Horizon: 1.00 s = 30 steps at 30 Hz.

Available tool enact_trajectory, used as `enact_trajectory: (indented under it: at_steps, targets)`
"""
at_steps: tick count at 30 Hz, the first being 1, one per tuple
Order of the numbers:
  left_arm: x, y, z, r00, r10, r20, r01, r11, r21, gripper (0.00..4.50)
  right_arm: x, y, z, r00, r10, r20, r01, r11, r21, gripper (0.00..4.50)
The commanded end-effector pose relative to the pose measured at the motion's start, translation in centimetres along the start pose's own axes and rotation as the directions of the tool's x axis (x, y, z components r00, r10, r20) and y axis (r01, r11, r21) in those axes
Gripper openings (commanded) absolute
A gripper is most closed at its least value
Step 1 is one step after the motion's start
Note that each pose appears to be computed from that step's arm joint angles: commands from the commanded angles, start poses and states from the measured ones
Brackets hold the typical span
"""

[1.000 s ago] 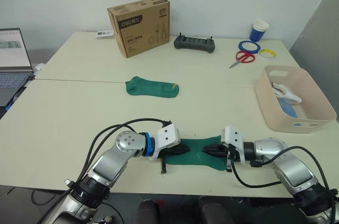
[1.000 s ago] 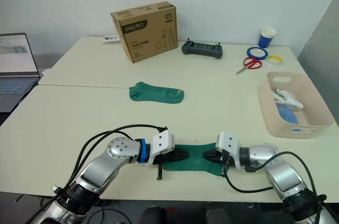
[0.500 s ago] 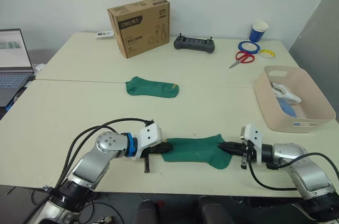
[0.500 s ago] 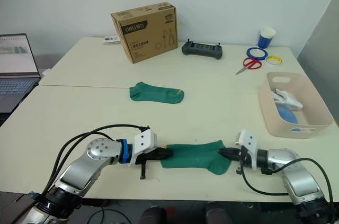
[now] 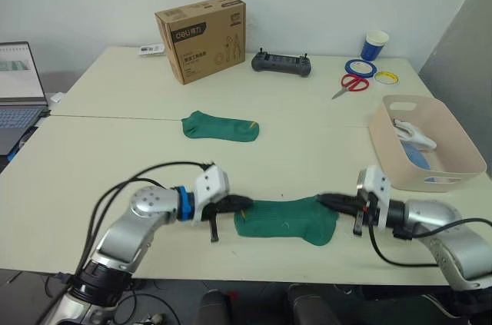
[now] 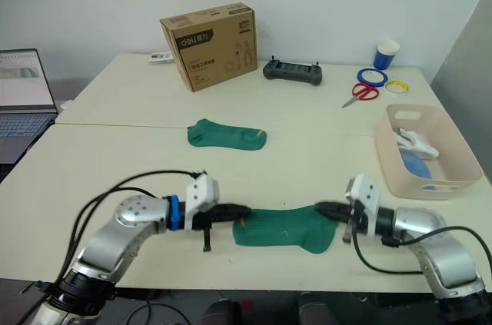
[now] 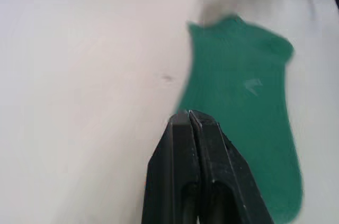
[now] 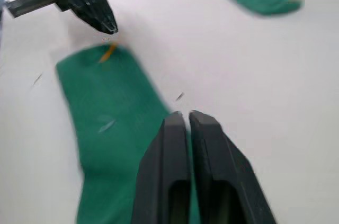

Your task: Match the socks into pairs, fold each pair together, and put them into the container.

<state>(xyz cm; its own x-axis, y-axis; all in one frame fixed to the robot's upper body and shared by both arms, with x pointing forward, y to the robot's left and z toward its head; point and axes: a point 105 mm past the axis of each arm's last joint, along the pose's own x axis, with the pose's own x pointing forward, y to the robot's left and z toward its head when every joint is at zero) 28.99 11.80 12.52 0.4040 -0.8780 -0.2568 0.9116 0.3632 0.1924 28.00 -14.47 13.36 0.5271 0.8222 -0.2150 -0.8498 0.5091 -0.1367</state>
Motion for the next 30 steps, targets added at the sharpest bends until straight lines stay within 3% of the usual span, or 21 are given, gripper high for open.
enact_trajectory:
  at_steps: [1, 4, 9, 11, 13, 15, 23, 26, 30]
  targets:
    - [-1.1, 2.4, 1.2, 0.982, 0.169, 0.084, -0.165, 0.985, -0.055, 1.13, 0.1, -2.0, 1.7, 0.99, -0.126, 0.059, 0.129, 0.991, -0.04, 1.56]
    - [-2.2, 4.6, 0.7, 0.939, 0.328, 0.105, -0.318, 0.943, -0.103, 2.12, 0.7, -3.2, 1.3, 0.976, -0.207, 0.068, 0.212, 0.975, -0.066, 2.65]
    - [-4.5, 6.8, -2.4, 0.8, 0.596, 0.065, -0.585, 0.8, -0.132, 3.65, 0.9, -5.1, -1.9, 0.922, -0.384, 0.042, 0.386, 0.921, -0.055, 4.39]
    - [-5.4, 7.0, -3.4, 0.743, 0.667, 0.044, -0.656, 0.741, -0.143, 4.35, 0.5, -5.5, -3.1, 0.899, -0.437, 0.015, 0.437, 0.898, -0.055, 4.5]
    - [-6.0, 7.1, -4.1, 0.683, 0.73, 0.038, -0.715, 0.678, -0.174, 4.46, 0.2, -6.1, -3.5, 0.873, -0.487, 0.019, 0.487, 0.873, -0.026, 4.5]
    - [-5.8, 7.1, -4.6, 0.65, 0.759, 0.038, -0.739, 0.644, -0.197, 4.46, 0.3, -6.3, -3.6, 0.869, -0.495, 0.027, 0.496, 0.868, -0.03, 4.5]
    - [-5.0, 7.6, -4.7, 0.674, 0.738, 0.025, -0.725, 0.668, -0.168, 4.46, -0.1, -6.6, -3.9, 0.876, -0.481, 0.028, 0.482, 0.876, -0.022, 4.5]
    - [-4.6, 8.2, -4.1, 0.707, 0.707, 0.028, -0.7, 0.704, -0.119, 4.46, 0.0, -6.5, -3.9, 0.884, -0.467, 0.029, 0.467, 0.884, -0.019, 4.5]
    - [-2.6, 10.9, -3.9, 0.785, 0.618, -0.041, -0.619, 0.785, -0.017, 4.46, 0.5, -6.2, -3.2, 0.914, -0.404, 0.017, 0.405, 0.913, -0.058, 4.5]
